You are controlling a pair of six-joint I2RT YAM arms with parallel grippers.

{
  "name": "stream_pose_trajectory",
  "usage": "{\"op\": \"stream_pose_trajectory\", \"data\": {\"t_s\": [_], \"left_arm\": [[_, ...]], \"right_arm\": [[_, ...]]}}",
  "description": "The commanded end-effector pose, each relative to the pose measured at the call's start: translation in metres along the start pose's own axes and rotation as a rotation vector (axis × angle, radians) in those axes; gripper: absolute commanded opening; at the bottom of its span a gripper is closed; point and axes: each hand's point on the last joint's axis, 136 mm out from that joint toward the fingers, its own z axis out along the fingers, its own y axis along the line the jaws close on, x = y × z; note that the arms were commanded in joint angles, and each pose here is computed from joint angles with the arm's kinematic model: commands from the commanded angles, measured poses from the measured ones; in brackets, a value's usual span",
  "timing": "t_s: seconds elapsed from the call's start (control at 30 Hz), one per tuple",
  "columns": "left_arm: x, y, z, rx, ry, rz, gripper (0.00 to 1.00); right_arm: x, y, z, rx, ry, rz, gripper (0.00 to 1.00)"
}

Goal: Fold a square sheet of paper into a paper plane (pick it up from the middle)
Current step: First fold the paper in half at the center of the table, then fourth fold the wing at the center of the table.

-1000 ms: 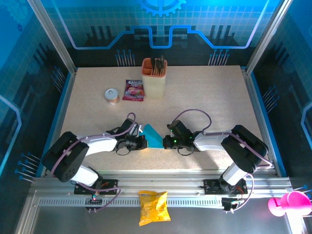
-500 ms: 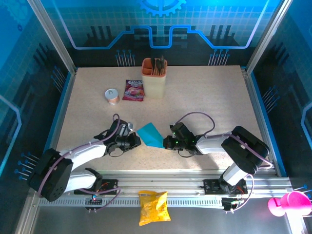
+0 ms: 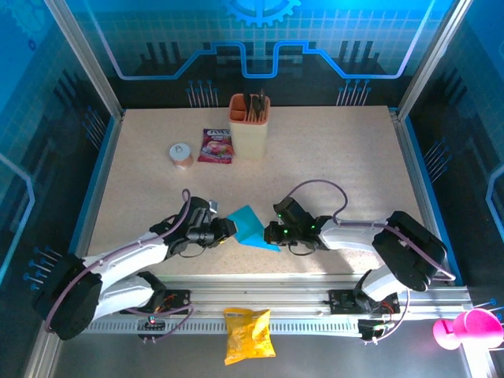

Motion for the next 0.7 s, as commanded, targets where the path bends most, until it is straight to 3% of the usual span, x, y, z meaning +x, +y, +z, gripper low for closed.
{"op": "stream_pose_trajectory", "data": {"t_s": [0.0,0.13,0.67], "left_arm": [[0.004,0.016,0.001,-0.050,-0.019,-0.077,0.38],[0.008,0.016,0.003,-0.061,-0.014,-0.073,0.42],[0.015,0.010,0.022,-0.085,0.017,-0.060,0.44]], "right_arm": [[-0.001,0.003,0.004,0.007,0.025,-0.064,0.00],[-0.005,0.001,0.012,0.011,0.031,-0.068,0.00],[0.001,-0.032,0.027,0.007,0.058,0.026,0.00]]}}
